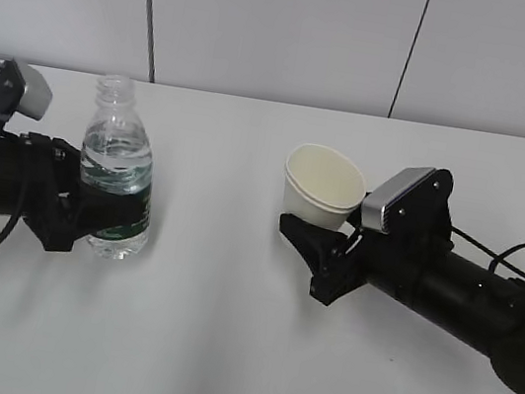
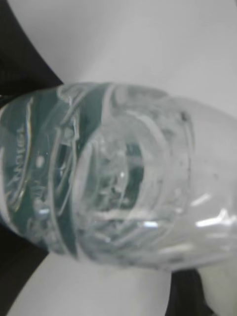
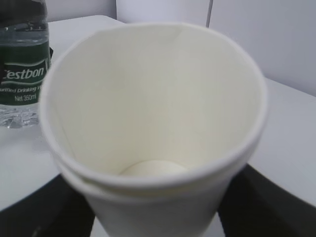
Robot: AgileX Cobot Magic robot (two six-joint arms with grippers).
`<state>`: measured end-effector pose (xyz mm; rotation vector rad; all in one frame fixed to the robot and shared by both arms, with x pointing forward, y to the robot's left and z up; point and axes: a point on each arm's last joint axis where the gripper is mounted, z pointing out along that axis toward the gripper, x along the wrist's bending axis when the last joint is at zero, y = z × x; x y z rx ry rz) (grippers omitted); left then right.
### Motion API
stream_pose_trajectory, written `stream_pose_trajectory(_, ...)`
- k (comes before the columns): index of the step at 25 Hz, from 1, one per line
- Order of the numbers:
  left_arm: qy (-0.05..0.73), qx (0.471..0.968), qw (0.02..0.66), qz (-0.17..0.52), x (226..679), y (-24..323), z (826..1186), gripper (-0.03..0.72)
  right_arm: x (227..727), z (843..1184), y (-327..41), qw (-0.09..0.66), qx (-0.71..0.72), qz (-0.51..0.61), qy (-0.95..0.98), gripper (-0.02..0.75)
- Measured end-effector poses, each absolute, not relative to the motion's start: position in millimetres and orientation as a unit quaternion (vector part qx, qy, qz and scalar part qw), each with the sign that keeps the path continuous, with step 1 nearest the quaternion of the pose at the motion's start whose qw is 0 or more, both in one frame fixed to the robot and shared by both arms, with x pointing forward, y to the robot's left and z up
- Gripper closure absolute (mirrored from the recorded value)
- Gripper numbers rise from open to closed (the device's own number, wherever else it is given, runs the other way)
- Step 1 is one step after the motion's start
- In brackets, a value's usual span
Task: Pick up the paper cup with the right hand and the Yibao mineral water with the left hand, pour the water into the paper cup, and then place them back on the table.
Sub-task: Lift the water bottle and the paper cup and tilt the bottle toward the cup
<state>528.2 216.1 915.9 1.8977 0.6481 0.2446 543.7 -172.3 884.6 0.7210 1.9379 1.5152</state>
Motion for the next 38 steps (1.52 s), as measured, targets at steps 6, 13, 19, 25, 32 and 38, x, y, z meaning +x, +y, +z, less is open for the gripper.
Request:
stream_pose_trajectory(6,0.268,0.809,0.515,0.09,531.1,199.3,917.2,0.274,551.6,883.9,-171.3,0.286,0.27,0.546,0.74,0.217)
stream_pose_trajectory(13,0.263,0.813,0.516,0.057,545.5,192.9,932.8,0.274,553.9,875.1,-171.3,0.276,0.276,0.53,0.753,0.217)
stream_pose_trajectory(19,0.234,0.837,0.491,0.056,546.1,178.4,934.3,0.276,562.0,870.5,-168.7,0.277,0.272,0.53,0.754,0.217)
stream_pose_trajectory(25,0.227,0.857,0.446,0.125,564.1,171.3,941.3,0.276,561.7,871.4,-163.7,0.258,0.268,0.541,0.754,0.217)
stream_pose_trajectory(32,0.221,0.857,0.44,0.151,572.4,171.7,947.4,0.276,554.9,874.4,-156.3,0.217,0.246,0.573,0.751,0.217)
stream_pose_trajectory(38,0.207,0.864,0.43,0.159,572.5,172.6,946.5,0.276,556.3,876.5,-153.9,0.209,0.238,0.579,0.751,0.217)
